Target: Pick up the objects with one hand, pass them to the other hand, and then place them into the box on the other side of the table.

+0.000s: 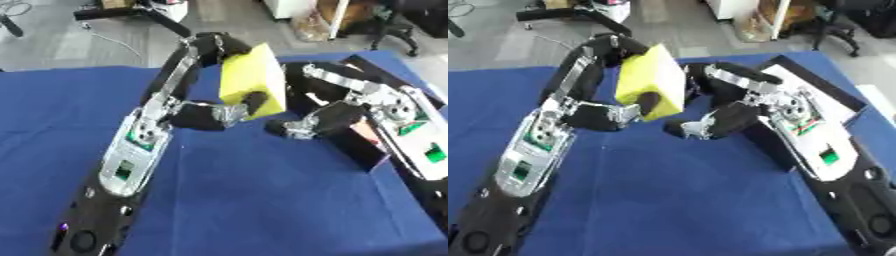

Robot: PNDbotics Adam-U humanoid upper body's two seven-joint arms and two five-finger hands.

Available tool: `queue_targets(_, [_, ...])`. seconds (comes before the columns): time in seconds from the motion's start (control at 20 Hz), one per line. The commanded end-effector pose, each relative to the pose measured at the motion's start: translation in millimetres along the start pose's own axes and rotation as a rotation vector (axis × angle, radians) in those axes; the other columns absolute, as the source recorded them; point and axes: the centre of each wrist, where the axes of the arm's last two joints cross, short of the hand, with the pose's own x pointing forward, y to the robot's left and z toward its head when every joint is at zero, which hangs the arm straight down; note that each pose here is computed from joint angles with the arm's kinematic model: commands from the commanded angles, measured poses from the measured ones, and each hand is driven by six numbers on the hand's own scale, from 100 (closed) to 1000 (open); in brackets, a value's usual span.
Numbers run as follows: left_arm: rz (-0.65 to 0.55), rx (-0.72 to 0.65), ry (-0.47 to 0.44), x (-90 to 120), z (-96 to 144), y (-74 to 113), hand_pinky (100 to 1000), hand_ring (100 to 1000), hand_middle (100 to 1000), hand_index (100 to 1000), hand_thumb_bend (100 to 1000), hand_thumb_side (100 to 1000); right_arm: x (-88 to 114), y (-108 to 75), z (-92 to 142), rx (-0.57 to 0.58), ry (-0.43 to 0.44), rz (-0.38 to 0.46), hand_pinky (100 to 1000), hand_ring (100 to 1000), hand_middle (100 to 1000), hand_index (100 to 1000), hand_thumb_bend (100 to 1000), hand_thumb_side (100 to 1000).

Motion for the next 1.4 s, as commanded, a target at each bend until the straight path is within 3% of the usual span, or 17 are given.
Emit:
queue_targets(0.05, [-0.023,-0.012,-0.022,5.2,-4.7,3.4,562,471,508,616,105,173,5.2,-7.2,1.4,-0.030,-0.010,0.024,701,768,792,871,446,363])
queue_targets(0.5, [-0.051,-0.021,-0.009,0.4,-3.2,-0.4,564,472,509,618,100,175,4.9,-6.7,2.9,0.001,-0.017,0.011,708,779,821,894,481,421])
queue_targets(1.0, [-0.091,-0.017,0.020,-8.0,-1.0,-4.2,562,471,508,617,101,172,4.6,-6.1,3.9,0.078,-0.037,0.013,717,793,842,914,505,424])
queue_targets(1.4, [-0.088,-0.026,0.018,-8.8,-1.8,-7.6,560,470,508,617,108,172,4.1,-6.9,4.8,0.045,-0.028,0.011,708,781,828,886,495,403])
